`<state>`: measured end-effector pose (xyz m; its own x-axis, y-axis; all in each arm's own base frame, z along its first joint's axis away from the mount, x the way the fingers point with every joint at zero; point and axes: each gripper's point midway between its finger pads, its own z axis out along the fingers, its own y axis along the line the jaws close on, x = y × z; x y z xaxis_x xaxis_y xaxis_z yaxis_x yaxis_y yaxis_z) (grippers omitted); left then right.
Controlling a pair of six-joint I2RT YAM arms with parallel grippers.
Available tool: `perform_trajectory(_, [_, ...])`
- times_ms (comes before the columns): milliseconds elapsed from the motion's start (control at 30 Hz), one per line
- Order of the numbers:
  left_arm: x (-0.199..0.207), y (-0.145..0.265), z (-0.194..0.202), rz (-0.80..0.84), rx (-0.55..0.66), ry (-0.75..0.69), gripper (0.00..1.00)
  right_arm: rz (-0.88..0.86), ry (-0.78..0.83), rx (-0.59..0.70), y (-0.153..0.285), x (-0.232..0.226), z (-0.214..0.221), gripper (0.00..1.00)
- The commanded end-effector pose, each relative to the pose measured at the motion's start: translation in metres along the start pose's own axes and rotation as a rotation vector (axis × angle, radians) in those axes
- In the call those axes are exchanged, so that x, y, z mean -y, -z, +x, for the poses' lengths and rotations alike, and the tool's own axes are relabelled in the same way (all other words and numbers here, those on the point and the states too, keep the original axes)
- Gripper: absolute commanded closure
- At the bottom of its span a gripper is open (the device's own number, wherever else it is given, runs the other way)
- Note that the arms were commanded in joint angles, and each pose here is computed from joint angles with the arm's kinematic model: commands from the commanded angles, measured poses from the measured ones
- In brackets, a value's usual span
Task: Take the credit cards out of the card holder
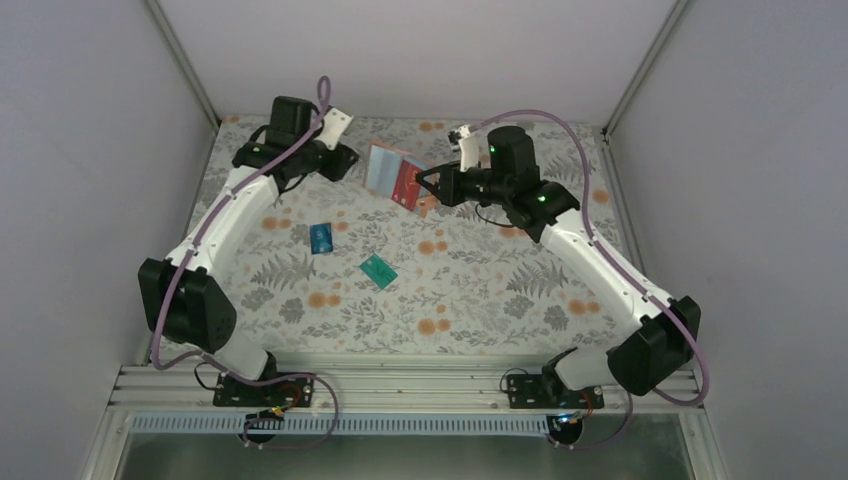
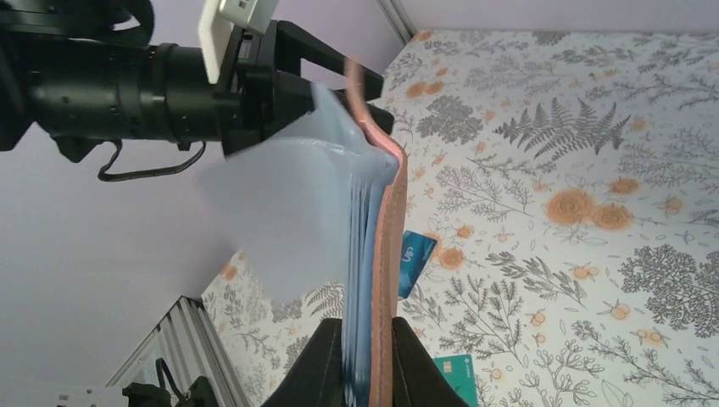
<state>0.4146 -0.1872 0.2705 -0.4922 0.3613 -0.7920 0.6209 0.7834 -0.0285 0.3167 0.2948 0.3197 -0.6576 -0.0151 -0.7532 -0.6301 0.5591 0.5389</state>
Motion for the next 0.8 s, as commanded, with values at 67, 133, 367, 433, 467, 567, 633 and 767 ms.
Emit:
perform_trajectory(67, [-0.058, 0.042, -0.011, -0.208, 0.053, -0.036, 0.55, 0.04, 0.048, 0.036, 0.004, 0.002, -0.01, 0.96])
perform_trajectory(133, [-0.07, 0.064, -0.025, -0.252, 0.098, -0.042, 0.55, 0.093, 0.038, 0.03, 0.0, 0.013, -0.01, 0.96])
perform_trajectory(367, [0.033, 0.109, -0.066, 0.09, 0.276, -0.217, 0.53, 0.308, 0.028, 0.034, -0.012, 0.051, -0.02, 0.96])
perform_trajectory(433, [0.106, 0.101, -0.052, 0.363, 0.237, -0.294, 0.53, 0.297, 0.027, 0.022, -0.019, 0.053, -0.018, 0.96])
perform_trajectory(467, [0.139, 0.098, -0.043, 0.49, 0.213, -0.313, 0.53, 0.271, 0.025, 0.015, -0.023, 0.05, -0.017, 0.96])
perform_trajectory(567, [0.186, 0.087, -0.025, 0.687, 0.166, -0.317, 0.56, 0.172, 0.015, -0.008, -0.034, 0.037, -0.013, 0.96])
perform_trajectory(633, [0.183, 0.074, -0.028, 0.671, 0.15, -0.282, 0.59, 0.138, 0.016, -0.011, -0.035, 0.032, -0.012, 0.96])
perform_trajectory(767, [0.161, 0.037, -0.025, 0.562, 0.105, -0.2, 0.6, 0.082, 0.038, 0.002, -0.029, 0.018, -0.013, 0.96])
